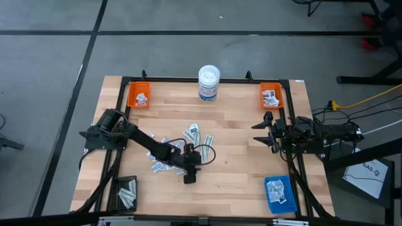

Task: Pick & Place First Aid Supplies
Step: Put the green bandage pack into the black bin

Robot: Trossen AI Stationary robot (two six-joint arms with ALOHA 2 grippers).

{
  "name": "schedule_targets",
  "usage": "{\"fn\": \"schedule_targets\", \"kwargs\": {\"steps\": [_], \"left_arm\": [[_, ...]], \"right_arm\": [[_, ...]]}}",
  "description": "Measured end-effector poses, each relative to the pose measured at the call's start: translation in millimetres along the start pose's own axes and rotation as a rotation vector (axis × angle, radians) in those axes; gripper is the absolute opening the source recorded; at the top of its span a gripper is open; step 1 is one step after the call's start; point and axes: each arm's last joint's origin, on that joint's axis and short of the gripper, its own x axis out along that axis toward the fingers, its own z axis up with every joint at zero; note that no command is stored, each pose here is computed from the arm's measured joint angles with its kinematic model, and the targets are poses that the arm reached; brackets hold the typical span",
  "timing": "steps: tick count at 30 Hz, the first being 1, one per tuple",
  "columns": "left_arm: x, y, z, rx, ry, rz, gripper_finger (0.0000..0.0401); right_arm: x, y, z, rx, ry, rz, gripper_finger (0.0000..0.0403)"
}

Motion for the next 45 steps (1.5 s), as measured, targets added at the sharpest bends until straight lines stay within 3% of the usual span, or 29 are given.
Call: {"fn": "schedule_targets", "kwargs": {"steps": [14, 23, 33, 45], "left_arm": [[-0.6, 0.3, -1.9, -0.021, 0.013, 0.018, 0.0008], [-5.4, -6.4, -3.8, 0.021, 0.014, 0.001, 0.0003], [-38.4, -16.5, 6.7, 0.049, 0.000, -0.054, 0.0002], [-89.8, -47.8, -0.3, 0.088, 0.082, -0.258, 0.0002]], "right_arm": [[0.0, 0.0, 0.0, 0.000, 0.000, 0.000, 0.0245], [0.0, 0.0, 0.0, 0.000, 0.000, 0.000, 0.0245], [0.0, 0.0, 0.0, 0.000, 0.000, 0.000, 0.0245], [0.0, 0.0, 0.0, 0.000, 0.000, 0.000, 0.0245]]}}
